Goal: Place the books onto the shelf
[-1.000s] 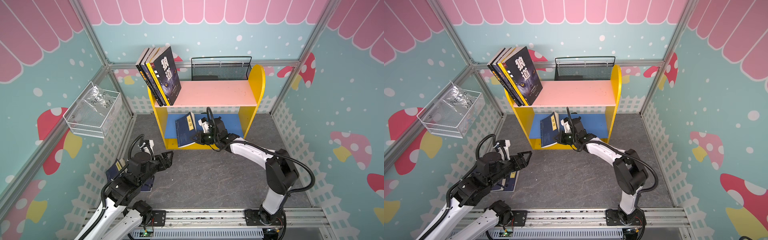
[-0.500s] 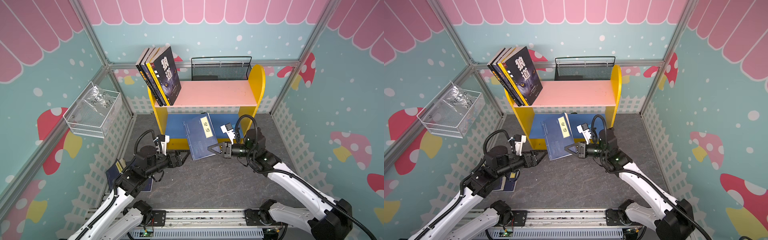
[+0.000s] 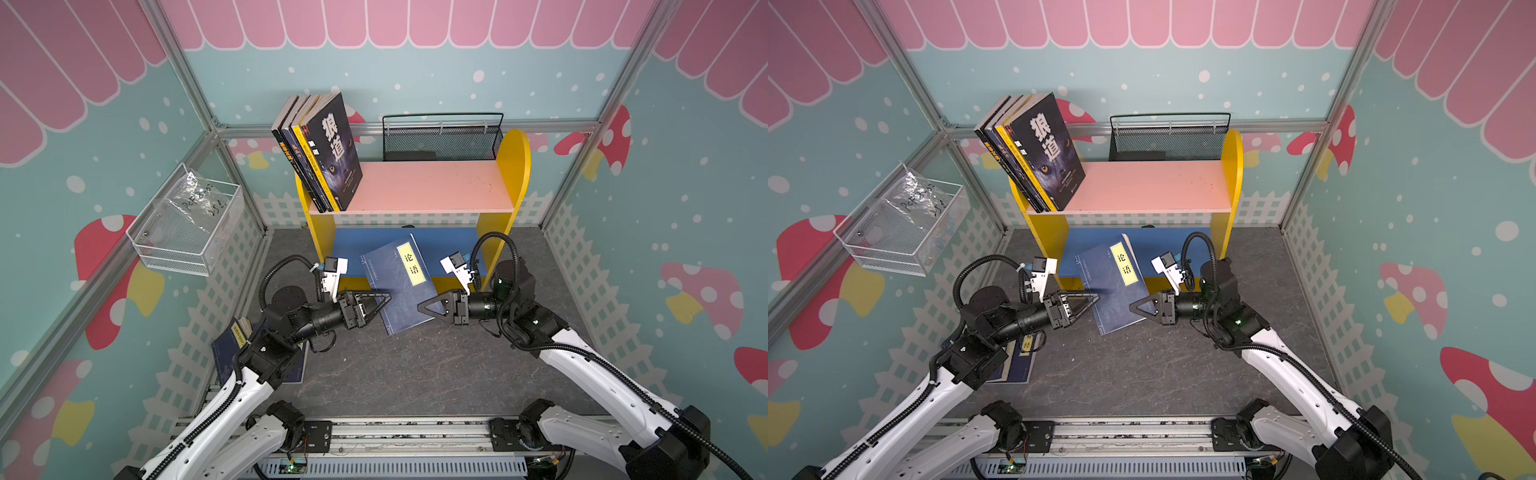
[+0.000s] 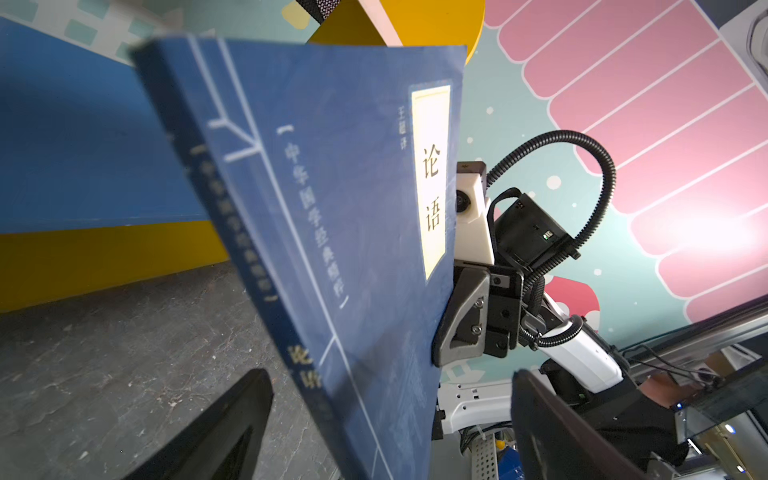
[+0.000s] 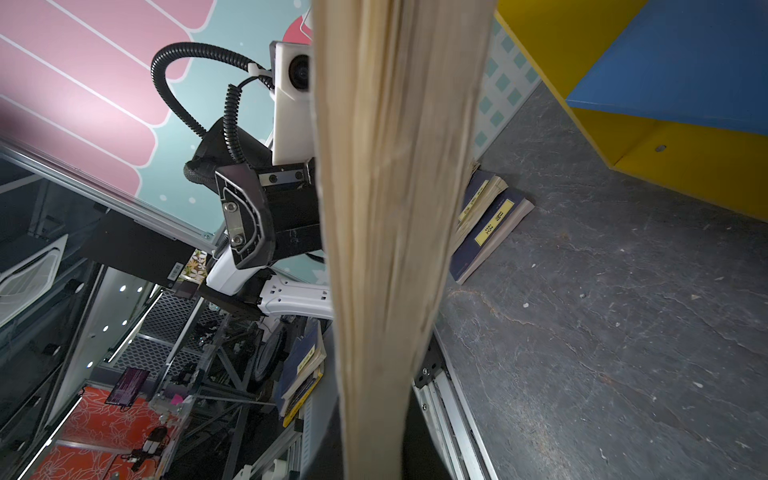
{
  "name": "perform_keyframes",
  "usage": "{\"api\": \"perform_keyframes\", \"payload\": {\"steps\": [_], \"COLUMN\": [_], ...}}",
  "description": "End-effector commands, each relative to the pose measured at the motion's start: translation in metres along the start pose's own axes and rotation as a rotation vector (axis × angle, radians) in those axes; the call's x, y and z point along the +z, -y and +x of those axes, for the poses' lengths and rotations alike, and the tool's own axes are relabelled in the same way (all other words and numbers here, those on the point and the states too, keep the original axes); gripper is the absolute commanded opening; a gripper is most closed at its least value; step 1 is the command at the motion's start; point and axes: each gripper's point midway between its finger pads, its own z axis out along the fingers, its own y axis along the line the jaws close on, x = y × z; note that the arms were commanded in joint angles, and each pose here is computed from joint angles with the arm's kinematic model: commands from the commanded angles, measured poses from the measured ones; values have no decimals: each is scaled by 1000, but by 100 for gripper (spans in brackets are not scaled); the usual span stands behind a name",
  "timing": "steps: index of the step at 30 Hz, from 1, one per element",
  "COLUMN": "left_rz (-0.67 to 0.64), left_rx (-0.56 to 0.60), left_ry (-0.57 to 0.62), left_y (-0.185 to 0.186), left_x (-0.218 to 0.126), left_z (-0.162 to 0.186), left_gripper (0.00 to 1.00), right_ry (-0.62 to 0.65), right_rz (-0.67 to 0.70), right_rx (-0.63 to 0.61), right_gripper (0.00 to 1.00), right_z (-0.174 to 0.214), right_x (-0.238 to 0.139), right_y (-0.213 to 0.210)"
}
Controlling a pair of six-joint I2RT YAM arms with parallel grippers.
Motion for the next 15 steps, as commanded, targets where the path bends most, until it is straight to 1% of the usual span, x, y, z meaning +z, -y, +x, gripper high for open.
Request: {"api": "perform_keyframes", "payload": {"steps": [1, 3, 6, 9, 11, 13, 15], "left_rz": [86, 110, 123, 118, 96, 61, 23], "left_rx": [35, 40, 50, 55, 59, 70, 78], "left_ry": [15, 20, 26, 36, 44, 54, 75], "left_y": [27, 33, 38, 39, 37, 34, 32], "left_x": [2, 5, 7, 7, 5, 2, -3], "left_z": [-16, -21, -27, -29, -30, -32, -35], "left_gripper": [80, 72, 56, 47, 41, 31, 23], "right_ry": [-19, -29, -37, -34, -31, -21, -3], "right_rz": [-92, -96, -104, -102, -99, -90, -72], "right_rx": [-82, -75, -79, -89, -94, -99, -103], "right_gripper": [10, 10, 10, 10, 12, 14, 19], "right_z": [-5, -4, -3, -5, -7, -11, -15], "right_x": [0, 1, 2, 2, 3, 4, 5], "right_y": [-24, -23, -23, -23, -23, -21, -18]}}
